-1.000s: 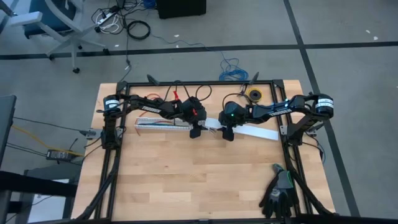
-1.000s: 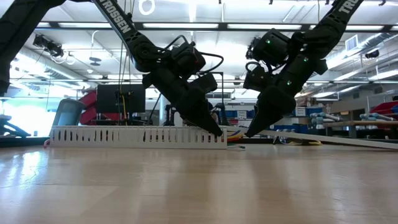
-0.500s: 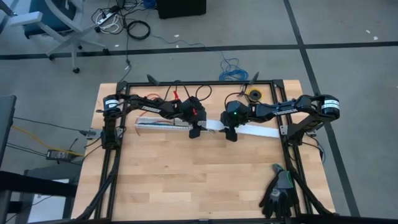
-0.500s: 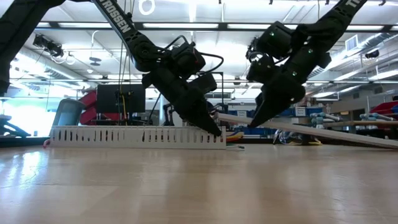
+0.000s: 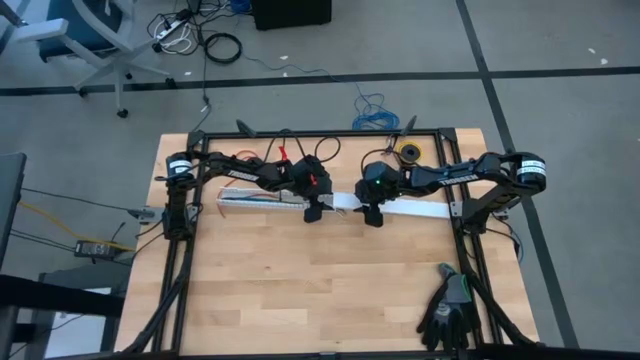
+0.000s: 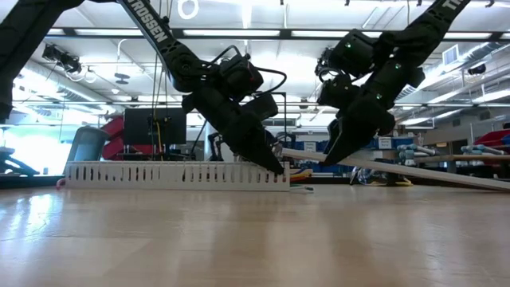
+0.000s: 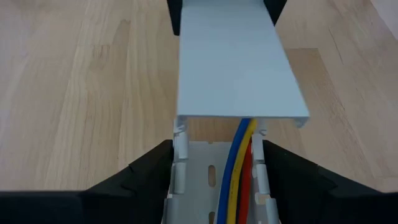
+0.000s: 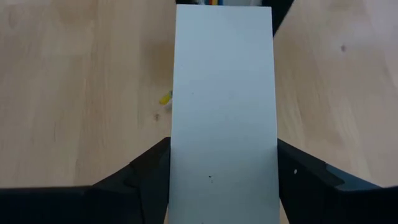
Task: Ziptie cables
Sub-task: Close the white cable duct
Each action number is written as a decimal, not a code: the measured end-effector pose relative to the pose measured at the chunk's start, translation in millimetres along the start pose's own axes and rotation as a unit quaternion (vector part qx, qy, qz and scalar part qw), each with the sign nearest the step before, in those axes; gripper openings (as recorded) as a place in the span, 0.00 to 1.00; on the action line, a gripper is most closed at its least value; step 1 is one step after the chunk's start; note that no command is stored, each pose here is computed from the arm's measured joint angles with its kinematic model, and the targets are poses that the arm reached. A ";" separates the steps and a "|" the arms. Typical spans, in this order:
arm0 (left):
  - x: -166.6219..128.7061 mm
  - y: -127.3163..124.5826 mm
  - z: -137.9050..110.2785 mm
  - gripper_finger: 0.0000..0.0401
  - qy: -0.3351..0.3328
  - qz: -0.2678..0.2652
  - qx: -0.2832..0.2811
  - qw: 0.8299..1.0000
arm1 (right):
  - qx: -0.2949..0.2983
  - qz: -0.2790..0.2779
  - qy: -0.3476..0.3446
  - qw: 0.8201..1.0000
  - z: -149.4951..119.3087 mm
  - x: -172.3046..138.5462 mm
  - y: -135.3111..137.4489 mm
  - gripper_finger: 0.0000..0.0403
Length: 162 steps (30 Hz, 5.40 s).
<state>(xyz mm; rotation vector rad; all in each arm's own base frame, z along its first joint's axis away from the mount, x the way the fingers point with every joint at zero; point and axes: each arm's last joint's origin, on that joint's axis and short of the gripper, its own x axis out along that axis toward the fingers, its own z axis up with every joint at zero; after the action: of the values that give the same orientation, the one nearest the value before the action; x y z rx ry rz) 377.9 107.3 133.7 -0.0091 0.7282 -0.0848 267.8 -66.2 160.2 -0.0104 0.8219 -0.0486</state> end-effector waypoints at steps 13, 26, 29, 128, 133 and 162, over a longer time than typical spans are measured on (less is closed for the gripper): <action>0.3 0.1 0.6 0.60 -0.005 0.001 0.001 1.000 | 0.035 0.010 0.008 0.999 -4.0 8.1 -4.2 0.58; 0.2 0.2 0.6 0.60 -0.005 0.002 0.001 1.000 | 0.043 0.006 0.014 0.999 -6.3 13.8 -4.7 0.58; 0.2 0.3 0.6 0.60 -0.005 0.002 0.001 1.000 | 0.043 0.006 0.014 0.999 -6.3 13.8 -4.7 0.59; -9.7 -1.6 -2.9 0.56 0.043 0.008 0.002 0.999 | 0.039 -0.002 -0.081 0.996 15.6 -5.0 -3.8 0.04; -9.7 -1.6 -2.8 0.56 0.043 0.009 0.002 0.999 | 0.051 -0.001 -0.080 0.995 15.4 -5.0 -3.8 0.02; -9.7 -1.7 -2.8 0.56 0.043 0.008 0.003 0.999 | 0.068 0.030 -0.029 0.997 25.5 15.6 -9.3 0.00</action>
<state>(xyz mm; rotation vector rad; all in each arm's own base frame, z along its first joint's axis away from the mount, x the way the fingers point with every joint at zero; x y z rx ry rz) 368.8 106.5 138.1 0.0065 0.8141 -0.0717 296.7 -76.5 166.4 0.1402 0.7585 -0.0467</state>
